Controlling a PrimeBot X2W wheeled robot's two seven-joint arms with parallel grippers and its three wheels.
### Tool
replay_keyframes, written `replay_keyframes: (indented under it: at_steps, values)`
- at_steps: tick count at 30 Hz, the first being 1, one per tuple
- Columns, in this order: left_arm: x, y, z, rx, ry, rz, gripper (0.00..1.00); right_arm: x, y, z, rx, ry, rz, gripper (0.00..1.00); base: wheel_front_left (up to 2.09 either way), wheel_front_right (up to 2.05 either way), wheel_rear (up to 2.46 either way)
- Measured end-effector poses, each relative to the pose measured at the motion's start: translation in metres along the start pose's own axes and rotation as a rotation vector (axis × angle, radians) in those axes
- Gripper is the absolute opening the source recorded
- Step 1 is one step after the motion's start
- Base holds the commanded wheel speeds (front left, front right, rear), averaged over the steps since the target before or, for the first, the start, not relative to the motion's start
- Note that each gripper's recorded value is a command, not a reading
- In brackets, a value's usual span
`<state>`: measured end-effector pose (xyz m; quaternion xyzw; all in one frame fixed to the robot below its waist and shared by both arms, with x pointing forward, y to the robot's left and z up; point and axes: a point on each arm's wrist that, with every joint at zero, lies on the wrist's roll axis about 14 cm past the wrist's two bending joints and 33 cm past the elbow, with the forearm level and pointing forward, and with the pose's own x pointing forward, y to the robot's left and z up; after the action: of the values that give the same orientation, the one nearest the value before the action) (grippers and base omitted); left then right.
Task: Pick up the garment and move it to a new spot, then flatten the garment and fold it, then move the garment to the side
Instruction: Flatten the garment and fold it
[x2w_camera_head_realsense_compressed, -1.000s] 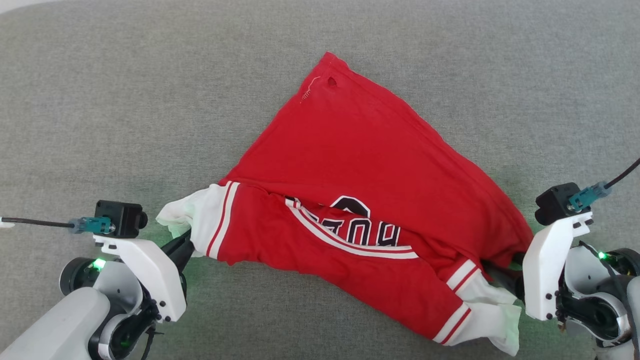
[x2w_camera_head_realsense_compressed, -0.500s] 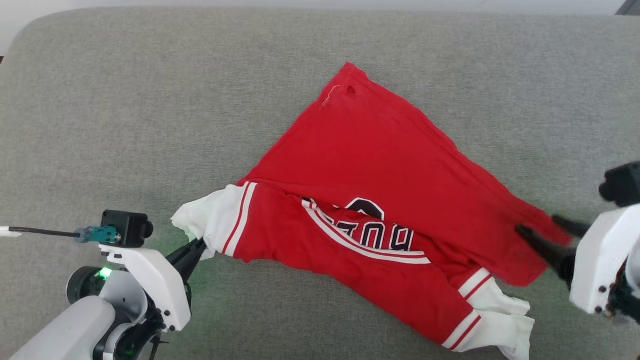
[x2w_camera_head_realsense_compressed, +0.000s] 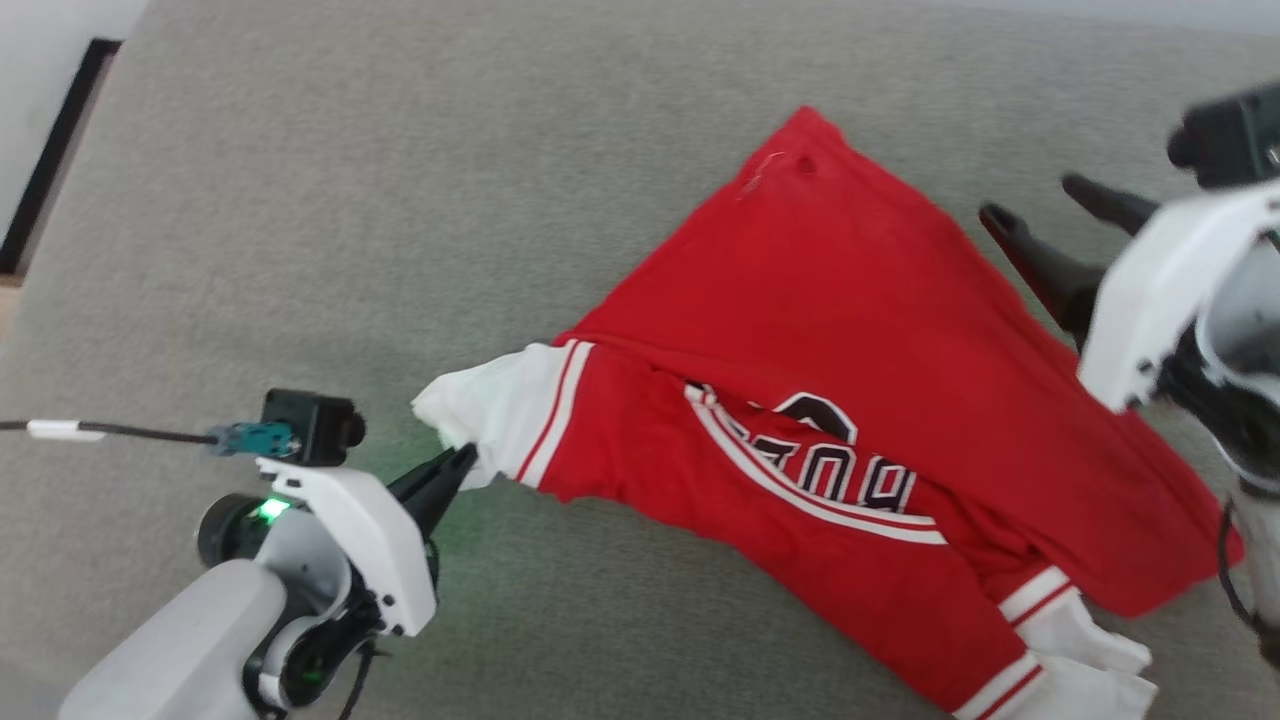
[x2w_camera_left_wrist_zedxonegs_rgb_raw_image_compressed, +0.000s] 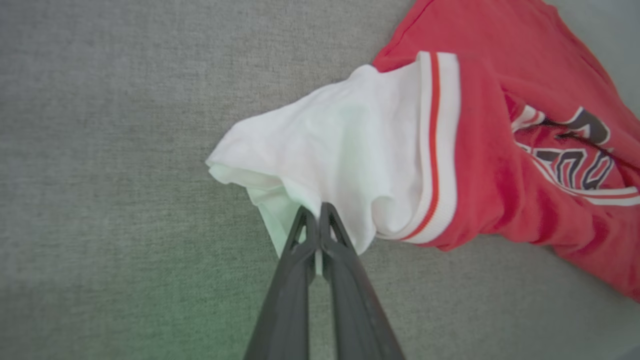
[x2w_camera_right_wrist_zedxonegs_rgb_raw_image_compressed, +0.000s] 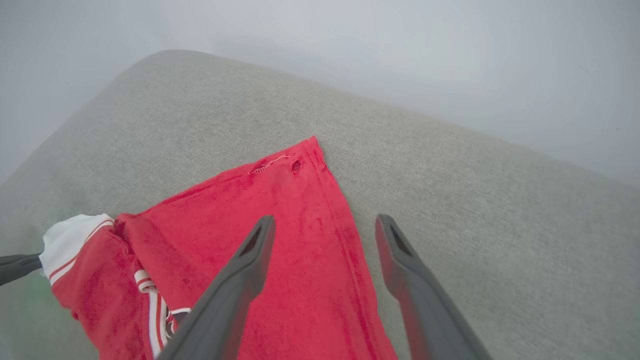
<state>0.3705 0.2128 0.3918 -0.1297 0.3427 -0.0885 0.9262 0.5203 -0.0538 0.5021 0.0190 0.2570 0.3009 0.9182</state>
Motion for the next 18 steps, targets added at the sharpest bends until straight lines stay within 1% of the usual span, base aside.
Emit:
replay_keyframes:
  at_steps: [2,6,9,15,18]
  values:
    - [0.000,0.000,0.001,-0.001,-0.006,0.002,0.00,0.019,0.005,0.006,-0.012,0.001,0.027,1.00,0.00,0.00,0.00]
    - [-0.002,0.002,0.003,-0.012,-0.017,0.006,0.00,0.056,0.007,0.010,-0.032,0.039,0.049,1.00,0.00,0.00,0.00]
    - [-0.003,0.004,0.005,-0.018,-0.030,0.017,0.00,0.082,0.012,0.006,-0.052,0.091,0.070,1.00,0.00,0.00,0.00]
    - [-0.008,0.010,0.002,-0.042,-0.038,0.039,0.00,0.125,0.018,-0.013,-0.069,0.224,0.095,1.00,0.00,0.00,0.00]
    - [-0.011,0.015,-0.003,-0.058,-0.035,0.056,0.00,0.141,0.020,-0.035,-0.088,0.326,0.096,1.00,0.00,0.00,0.00]
